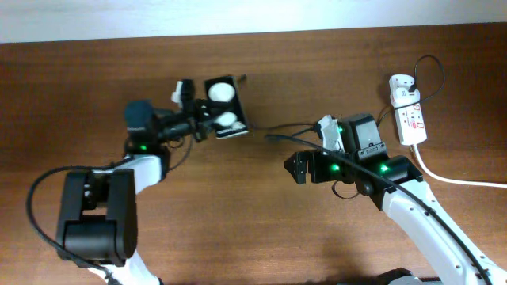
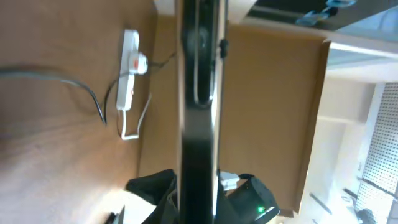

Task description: Plug charger to phone and switch on socket

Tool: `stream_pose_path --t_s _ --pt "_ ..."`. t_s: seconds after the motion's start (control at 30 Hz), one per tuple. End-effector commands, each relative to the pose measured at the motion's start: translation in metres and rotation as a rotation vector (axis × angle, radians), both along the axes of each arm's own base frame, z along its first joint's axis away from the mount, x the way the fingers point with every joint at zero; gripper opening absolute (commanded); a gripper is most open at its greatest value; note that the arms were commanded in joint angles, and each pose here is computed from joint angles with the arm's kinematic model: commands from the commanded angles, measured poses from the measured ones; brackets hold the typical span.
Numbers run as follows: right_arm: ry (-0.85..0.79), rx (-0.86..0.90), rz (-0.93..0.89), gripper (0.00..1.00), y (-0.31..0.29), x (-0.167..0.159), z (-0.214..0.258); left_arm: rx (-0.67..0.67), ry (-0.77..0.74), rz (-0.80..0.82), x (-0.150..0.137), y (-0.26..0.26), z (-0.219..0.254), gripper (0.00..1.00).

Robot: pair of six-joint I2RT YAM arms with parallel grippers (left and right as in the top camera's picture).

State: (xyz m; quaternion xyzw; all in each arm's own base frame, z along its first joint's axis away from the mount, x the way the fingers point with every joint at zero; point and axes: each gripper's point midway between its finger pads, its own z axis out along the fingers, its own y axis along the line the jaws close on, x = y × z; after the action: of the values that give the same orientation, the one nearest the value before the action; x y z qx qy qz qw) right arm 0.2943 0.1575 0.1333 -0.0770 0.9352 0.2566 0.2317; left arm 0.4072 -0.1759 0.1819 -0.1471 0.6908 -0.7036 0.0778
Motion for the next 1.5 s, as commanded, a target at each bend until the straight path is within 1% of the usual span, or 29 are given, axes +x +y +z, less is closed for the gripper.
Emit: stream_pose_path --t_s 0.0,0.03,0.07,0.13,0.2,0.23,0.3,0.4,0.47,0.5,0.53,0.57,0.6,0.7,0.73,0.87,0.97,1.07,1.23,1.27,1.3,1.33,1.37,1.4,1.47 --pt "-0.097 0.017 0.039 0.99 0.017 0.020 0.005 0.035 -0.153 0.015 0.009 0.036 0.017 0.00" --pt "-0.140 0.032 0.060 0.99 0.028 0.029 0.007 0.048 -0.216 -0.002 0.011 0.043 0.028 0.00" --pt "-0.178 0.049 0.069 0.99 0.037 0.039 0.010 0.053 -0.248 -0.015 0.013 0.045 0.036 0.00" --pt "-0.193 0.074 0.058 0.98 0.047 0.057 0.011 0.074 -0.344 -0.030 0.020 0.051 0.057 0.00" --pt "-0.202 0.077 0.058 0.99 0.053 0.074 0.017 0.108 -0.424 -0.021 0.027 0.056 0.061 0.00" --pt "-0.225 0.084 0.057 0.99 0.059 0.089 0.028 0.137 -0.493 -0.025 0.027 0.056 0.057 0.00" --pt "-0.255 0.092 0.053 0.99 0.066 0.110 0.041 0.146 -0.494 -0.018 0.028 0.060 0.053 0.00" --pt "-0.260 0.096 0.046 0.99 0.074 0.134 0.042 0.195 -0.567 0.049 0.035 0.091 0.051 0.00" --pt "-0.246 0.085 0.017 0.99 0.075 0.146 0.035 0.201 -0.564 0.071 0.037 0.101 0.051 0.00" --pt "-0.245 0.085 0.017 0.97 0.078 0.153 0.033 0.201 -0.563 0.073 0.037 0.101 0.051 0.00" --pt "-0.245 0.080 0.014 0.95 0.080 0.161 0.030 0.197 -0.536 0.075 0.038 0.102 0.048 0.00" --pt "-0.245 0.078 0.010 0.94 0.083 0.172 0.028 0.191 -0.476 0.091 0.041 0.103 0.042 0.00" --pt "-0.238 0.071 -0.008 0.90 0.086 0.186 0.023 0.207 -0.434 0.117 0.045 0.105 0.031 0.00" --pt "-0.232 0.059 -0.027 0.87 0.094 0.216 0.015 0.225 -0.427 0.115 0.045 0.105 0.022 0.00" --pt "-0.215 0.052 -0.036 0.86 0.099 0.231 0.006 0.226 -0.414 0.119 0.045 0.105 0.020 0.00" --pt "-0.169 0.072 -0.075 0.76 0.112 0.263 -0.024 0.248 -0.444 0.131 0.048 0.107 0.018 0.00" --pt "-0.144 0.055 -0.065 0.76 0.124 0.265 -0.050 0.254 -0.455 0.134 0.048 0.107 0.018 0.00" --pt "-0.123 0.019 -0.039 0.76 0.146 0.254 -0.078 0.255 -0.459 0.133 0.048 0.107 0.018 0.00" --pt "-0.094 0.003 0.010 0.76 0.173 0.237 -0.104 0.260 -0.433 0.130 0.047 0.107 0.012 0.00" --pt "-0.093 -0.008 0.006 0.69 0.173 0.237 -0.108 0.266 -0.431 0.129 0.047 0.107 0.009 0.00" --pt "-0.100 -0.019 -0.002 0.50 0.172 0.237 -0.108 0.266 -0.415 0.131 0.046 0.107 0.007 0.00" --pt "-0.100 -0.018 0.000 0.33 0.173 0.237 -0.108 0.273 -0.414 0.132 0.046 0.107 0.005 0.00" --pt "-0.094 -0.018 0.002 0.17 0.173 0.236 -0.109 0.276 -0.418 0.132 0.046 0.107 0.004 0.00" --pt "-0.067 -0.025 -0.010 0.04 0.168 0.233 -0.108 0.278 -0.404 0.132 0.046 0.107 0.001 0.00" --pt "-0.008 -0.020 -0.021 0.04 0.152 0.227 -0.090 0.294 -0.369 0.132 0.044 0.108 -0.009 0.00"
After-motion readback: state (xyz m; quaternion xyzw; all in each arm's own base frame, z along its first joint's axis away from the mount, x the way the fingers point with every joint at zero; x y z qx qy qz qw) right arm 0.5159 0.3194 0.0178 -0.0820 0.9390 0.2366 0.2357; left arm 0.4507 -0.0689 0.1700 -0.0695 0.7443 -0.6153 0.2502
